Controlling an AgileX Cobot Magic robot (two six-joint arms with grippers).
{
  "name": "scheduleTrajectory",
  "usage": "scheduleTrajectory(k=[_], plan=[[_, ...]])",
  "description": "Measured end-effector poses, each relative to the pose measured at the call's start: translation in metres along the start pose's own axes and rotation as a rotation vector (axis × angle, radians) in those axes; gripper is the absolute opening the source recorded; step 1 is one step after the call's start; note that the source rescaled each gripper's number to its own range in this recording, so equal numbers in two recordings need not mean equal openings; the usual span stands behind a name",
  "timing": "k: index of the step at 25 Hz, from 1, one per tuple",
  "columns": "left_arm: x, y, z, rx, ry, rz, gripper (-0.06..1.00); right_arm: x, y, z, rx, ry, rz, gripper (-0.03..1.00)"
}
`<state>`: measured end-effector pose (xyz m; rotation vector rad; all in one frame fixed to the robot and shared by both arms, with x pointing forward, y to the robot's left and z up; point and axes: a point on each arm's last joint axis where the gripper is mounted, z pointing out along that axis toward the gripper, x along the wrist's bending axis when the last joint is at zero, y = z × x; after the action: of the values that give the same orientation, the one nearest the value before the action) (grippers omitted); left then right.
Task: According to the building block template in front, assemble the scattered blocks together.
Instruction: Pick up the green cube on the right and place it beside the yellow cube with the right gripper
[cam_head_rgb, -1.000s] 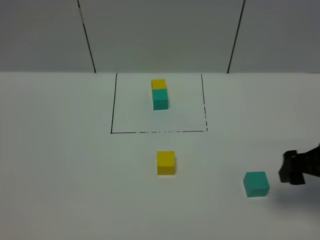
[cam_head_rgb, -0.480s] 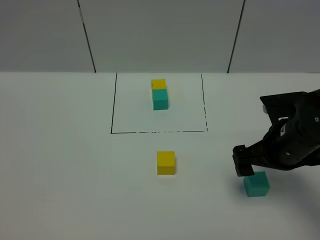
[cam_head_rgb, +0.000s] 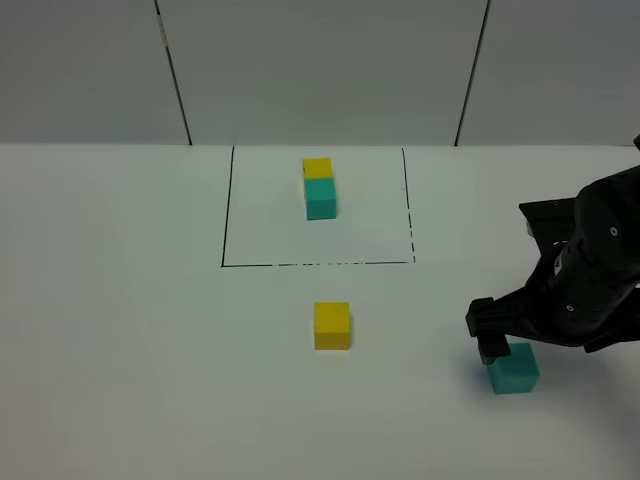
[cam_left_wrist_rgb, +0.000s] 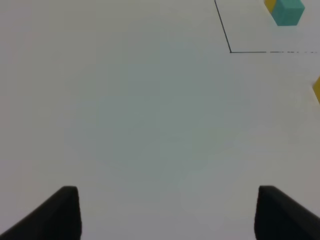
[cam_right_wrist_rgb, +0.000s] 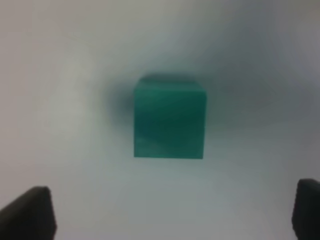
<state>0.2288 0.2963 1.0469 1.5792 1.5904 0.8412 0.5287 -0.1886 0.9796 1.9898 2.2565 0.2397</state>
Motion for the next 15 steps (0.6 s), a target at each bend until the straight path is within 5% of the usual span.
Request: scheduleTrajectory(k=[5,15], plan=[[0.0,0.0,0.0,0.0,0.0,0.0,0.6,0.008,0.008,0.001,0.026,0.052,0.027,0.78],[0.0,0.0,0.0,0.0,0.0,0.0,0.6,0.009,0.01,0.023,0.079,0.031,-0.041,0.79]])
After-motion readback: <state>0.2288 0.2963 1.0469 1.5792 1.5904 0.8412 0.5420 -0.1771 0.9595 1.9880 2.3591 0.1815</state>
